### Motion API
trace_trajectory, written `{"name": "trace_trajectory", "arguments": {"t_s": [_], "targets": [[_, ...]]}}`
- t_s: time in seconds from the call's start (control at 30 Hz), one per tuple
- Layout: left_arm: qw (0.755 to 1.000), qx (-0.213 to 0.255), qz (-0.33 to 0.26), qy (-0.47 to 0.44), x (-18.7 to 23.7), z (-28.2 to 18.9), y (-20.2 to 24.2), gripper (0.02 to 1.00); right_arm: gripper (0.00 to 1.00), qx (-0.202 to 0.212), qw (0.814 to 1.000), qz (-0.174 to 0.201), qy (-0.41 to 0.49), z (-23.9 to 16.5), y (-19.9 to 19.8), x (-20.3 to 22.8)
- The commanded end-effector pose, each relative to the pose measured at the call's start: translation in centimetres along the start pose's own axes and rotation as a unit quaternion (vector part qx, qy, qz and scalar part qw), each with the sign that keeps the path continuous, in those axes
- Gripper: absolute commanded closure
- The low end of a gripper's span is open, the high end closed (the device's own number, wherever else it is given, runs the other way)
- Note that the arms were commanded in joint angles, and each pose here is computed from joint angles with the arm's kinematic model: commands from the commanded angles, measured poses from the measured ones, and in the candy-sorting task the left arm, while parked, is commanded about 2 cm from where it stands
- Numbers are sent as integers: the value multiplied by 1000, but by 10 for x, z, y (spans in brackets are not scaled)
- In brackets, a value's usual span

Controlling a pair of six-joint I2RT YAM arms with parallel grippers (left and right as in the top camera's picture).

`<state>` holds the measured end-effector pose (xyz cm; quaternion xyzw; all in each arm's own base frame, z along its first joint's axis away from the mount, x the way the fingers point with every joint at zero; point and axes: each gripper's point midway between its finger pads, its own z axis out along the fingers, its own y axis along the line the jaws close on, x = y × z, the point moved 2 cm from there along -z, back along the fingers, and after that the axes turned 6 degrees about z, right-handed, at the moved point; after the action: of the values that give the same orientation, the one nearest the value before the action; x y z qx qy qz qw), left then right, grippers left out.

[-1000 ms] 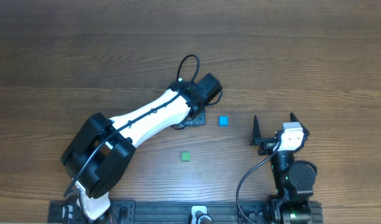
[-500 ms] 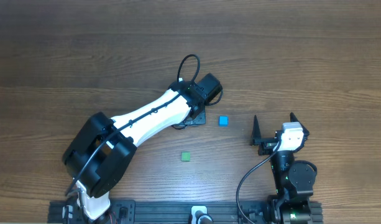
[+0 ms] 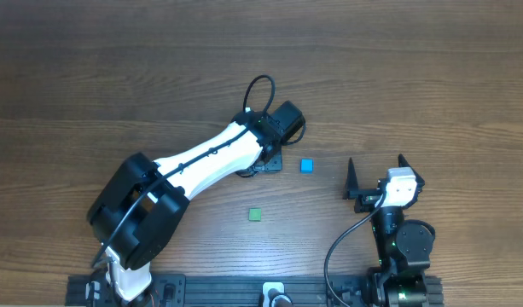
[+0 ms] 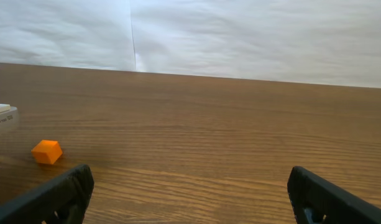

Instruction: Stack Cubes

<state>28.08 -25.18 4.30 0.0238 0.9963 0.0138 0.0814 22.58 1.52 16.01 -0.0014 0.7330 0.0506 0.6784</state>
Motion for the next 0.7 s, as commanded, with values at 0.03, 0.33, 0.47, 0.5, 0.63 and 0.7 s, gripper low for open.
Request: {"name": "trace_trajectory", "arguments": {"t_s": [0.03,0.33,0.47,0.5,0.63,0.7], "targets": [[1000,-6,-5,-7,-5,2,0,457,9,-6,1000,-3,-1,0,2,1],[996,8,-35,-84,-74,-42,5,378,9,-6,1000,-3,-1,0,2,1],[994,24,-47,-95,-108,-44,12,384,7,-6,1000,-3,-1,0,2,1],[994,22,-44,-93,-115,-38,11,384,7,-6,1000,-3,-1,0,2,1],[997,17,-25,-74,-117,-10,4,393,7,-6,1000,-3,-1,0,2,1],[997,18,-22,-66,-116,0,1,391,7,-6,1000,-3,-1,0,2,1]]}}
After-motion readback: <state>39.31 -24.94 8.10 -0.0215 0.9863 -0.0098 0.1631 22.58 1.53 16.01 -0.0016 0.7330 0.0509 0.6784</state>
